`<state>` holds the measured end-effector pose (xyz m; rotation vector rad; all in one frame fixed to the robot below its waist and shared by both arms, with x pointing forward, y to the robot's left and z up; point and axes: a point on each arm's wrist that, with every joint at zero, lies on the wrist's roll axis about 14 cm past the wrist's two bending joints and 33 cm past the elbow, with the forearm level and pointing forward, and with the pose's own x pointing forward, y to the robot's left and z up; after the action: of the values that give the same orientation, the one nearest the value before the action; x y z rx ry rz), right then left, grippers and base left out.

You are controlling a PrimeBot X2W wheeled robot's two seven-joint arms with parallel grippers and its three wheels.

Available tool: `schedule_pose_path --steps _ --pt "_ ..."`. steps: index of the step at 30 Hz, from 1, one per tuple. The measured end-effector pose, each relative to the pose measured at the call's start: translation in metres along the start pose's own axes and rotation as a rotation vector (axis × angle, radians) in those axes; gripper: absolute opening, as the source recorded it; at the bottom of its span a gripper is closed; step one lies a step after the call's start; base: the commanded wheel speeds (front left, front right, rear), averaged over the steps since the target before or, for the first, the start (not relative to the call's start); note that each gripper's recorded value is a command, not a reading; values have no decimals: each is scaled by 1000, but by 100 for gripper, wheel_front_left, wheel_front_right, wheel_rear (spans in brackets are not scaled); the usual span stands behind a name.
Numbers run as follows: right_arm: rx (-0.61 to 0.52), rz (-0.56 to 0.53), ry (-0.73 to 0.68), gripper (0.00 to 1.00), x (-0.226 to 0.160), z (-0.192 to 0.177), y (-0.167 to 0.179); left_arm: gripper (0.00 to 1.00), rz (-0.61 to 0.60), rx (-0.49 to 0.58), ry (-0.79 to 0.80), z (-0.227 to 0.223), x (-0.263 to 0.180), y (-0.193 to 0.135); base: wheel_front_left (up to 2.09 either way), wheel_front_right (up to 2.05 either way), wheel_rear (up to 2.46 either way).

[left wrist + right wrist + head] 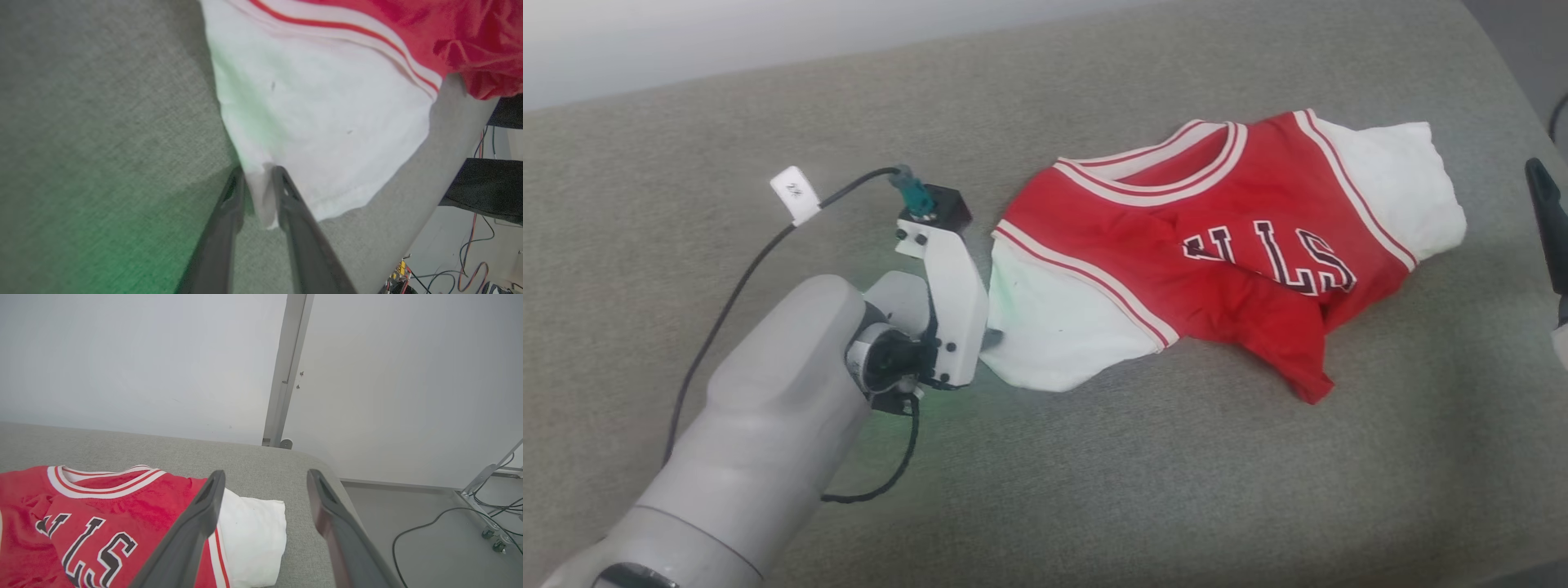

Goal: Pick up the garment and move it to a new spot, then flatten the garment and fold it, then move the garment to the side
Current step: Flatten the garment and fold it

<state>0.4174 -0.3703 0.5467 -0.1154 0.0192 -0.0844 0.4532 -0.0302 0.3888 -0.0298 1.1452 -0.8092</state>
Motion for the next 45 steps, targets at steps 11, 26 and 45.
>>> schedule_pose_path --steps 11,26,45 --pt "16 64 9 100 10 -3 28 0 223 -121 -151 15 -69 94 0 0 0" --pt "6 176 29 100 21 2 67 4 401 -238 -280 2 -128 151 0 0 0" --pt "-197 478 479 100 52 -64 149 100 487 -152 -1020 -15 -188 119 0 0 0"
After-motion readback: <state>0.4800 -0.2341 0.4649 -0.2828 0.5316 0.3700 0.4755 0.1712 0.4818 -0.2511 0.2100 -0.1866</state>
